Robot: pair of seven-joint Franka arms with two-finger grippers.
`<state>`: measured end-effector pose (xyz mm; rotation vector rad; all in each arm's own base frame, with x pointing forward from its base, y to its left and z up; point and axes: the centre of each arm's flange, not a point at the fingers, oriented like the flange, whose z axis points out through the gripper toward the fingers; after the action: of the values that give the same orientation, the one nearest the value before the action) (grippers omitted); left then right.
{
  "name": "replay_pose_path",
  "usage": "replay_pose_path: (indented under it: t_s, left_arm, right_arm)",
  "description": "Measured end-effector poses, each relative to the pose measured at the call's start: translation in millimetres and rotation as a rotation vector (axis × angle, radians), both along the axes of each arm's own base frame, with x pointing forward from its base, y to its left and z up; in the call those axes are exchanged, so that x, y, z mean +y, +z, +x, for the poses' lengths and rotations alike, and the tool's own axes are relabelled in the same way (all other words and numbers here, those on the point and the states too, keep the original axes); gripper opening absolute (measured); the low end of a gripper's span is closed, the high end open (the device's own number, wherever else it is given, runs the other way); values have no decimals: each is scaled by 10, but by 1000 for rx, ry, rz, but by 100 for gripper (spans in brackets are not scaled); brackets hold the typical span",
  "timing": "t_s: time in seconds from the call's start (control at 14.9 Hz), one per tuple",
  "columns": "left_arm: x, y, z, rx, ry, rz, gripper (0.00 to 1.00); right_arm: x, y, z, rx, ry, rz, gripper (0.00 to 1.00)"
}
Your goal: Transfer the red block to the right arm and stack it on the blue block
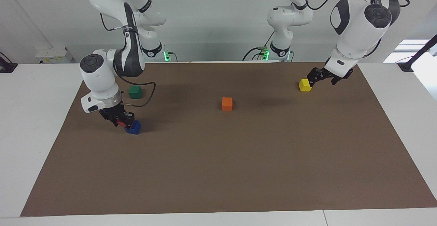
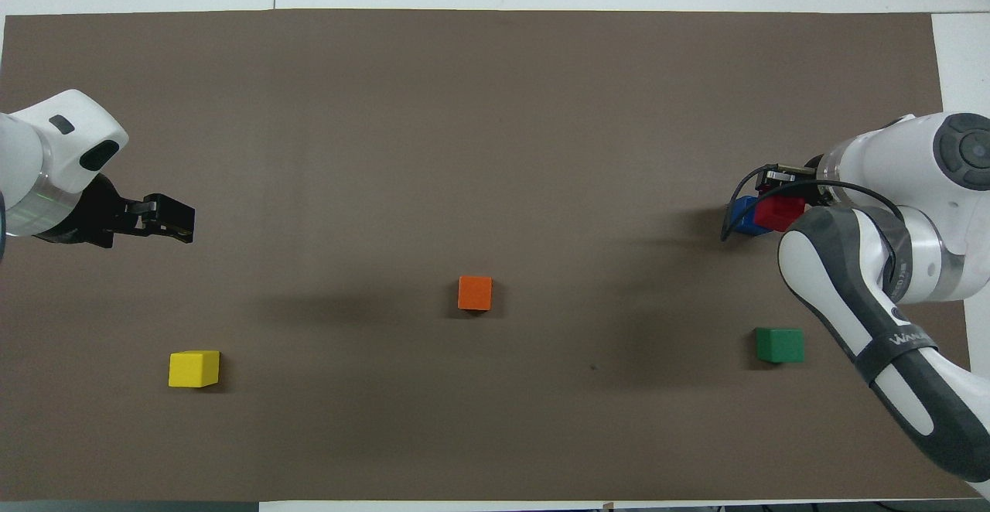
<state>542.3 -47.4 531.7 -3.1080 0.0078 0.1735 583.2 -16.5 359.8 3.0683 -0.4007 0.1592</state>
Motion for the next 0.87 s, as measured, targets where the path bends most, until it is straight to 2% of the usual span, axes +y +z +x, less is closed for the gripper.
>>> replay_pose_path:
  t_s: [0.27, 0.87]
  left_arm:
    - [-6, 19, 32, -27, 0, -5, 100]
    - [-20, 70, 44, -40, -2, -6, 100]
  right_arm:
    - [55, -6, -2, 1, 9, 0, 56]
    - [56, -25, -10, 3, 10, 0, 56]
